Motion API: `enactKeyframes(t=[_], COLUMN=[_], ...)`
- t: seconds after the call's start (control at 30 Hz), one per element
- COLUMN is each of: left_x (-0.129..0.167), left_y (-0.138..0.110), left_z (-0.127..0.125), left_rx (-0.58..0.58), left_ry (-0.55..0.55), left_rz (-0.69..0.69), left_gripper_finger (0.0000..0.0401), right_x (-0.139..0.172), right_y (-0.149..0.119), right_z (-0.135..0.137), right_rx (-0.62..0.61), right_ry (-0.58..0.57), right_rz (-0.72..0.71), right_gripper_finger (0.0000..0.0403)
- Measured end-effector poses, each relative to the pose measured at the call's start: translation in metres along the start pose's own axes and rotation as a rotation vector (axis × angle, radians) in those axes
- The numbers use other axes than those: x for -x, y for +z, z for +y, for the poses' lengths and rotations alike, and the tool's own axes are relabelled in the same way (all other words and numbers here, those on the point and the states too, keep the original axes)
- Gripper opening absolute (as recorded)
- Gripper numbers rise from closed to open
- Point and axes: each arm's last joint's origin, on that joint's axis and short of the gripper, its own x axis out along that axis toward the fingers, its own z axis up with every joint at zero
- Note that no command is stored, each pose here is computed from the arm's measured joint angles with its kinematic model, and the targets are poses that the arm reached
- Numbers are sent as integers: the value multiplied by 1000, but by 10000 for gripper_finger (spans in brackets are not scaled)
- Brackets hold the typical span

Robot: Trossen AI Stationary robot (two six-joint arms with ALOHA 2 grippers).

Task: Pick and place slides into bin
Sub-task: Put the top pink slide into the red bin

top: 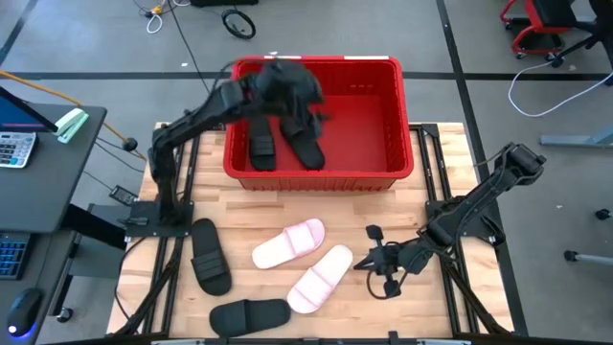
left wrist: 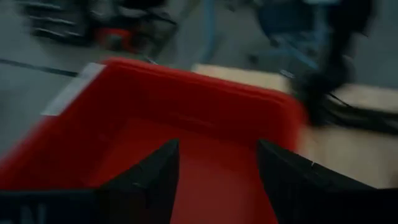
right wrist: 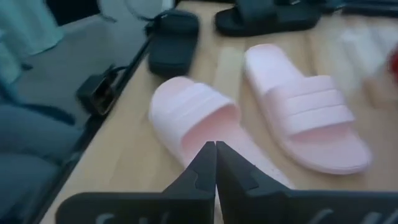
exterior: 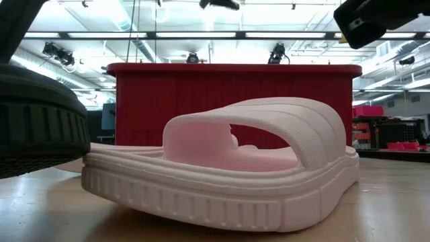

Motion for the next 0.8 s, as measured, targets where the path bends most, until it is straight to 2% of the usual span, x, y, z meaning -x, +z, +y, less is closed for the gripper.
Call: enactKeyframes(t=[0.17, 0.3, 0.4, 0.5, 0.6, 0.8], left_x=[9, -3, -19, -35, -42, -37], left_y=[-12, -36, -69, -112, -151, -210], left_z=[-68, -117, -153, -186, -215, -252], left_rx=[-80, -21, 15, 58, 89, 199], left_ry=[-155, -224, -244, -250, -263, -233], left_rz=[123, 233, 336, 453, 519, 617], left_gripper_finger=[216, 207, 197, 187, 180, 176], right_x=[0, -1, -1, -1, 0, 0], right_y=[0, 0, 1, 1, 1, 1], right_z=[1, -2, -3, -4, -3, -2], right_rx=[23, 14, 28, 82, 82, 81], right_ry=[43, 31, 26, 24, 25, 27], right_rz=[14, 14, 12, 9, 9, 10], right_gripper_finger=[8, 11, 12, 11, 10, 10])
